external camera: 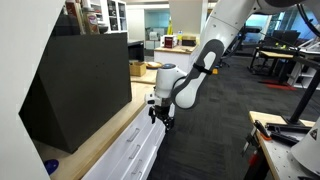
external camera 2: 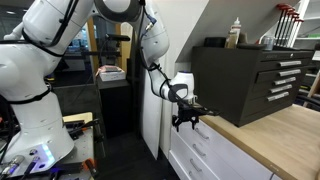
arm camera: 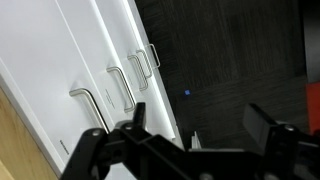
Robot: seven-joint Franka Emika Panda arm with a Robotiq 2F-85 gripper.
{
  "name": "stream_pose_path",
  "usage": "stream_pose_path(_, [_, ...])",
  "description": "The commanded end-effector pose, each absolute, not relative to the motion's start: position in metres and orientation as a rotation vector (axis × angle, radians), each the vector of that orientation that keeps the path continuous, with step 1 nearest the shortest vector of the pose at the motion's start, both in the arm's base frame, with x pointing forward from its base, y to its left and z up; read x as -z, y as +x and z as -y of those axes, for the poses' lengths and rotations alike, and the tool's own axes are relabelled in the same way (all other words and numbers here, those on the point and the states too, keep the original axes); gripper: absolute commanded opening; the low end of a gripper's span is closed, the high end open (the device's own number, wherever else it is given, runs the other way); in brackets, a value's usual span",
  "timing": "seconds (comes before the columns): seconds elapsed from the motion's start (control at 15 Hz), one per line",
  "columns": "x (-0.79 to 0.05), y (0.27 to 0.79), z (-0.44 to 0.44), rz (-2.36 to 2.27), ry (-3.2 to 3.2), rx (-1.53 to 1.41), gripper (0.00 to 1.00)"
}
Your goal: Open the top left drawer
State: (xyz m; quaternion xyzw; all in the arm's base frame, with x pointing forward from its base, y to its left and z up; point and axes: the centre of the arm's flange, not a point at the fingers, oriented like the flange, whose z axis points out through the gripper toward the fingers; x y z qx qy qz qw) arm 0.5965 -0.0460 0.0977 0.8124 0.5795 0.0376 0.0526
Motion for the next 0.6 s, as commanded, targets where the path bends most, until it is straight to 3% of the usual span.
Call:
stream_pose_path(0.0, [-0.075, 0.607, 0.053, -1.867, 2.338, -0.171, 1.00])
stream_pose_path(0.53, [-0.043, 0.627, 0.054, -1.953, 2.215, -0.260, 1.00])
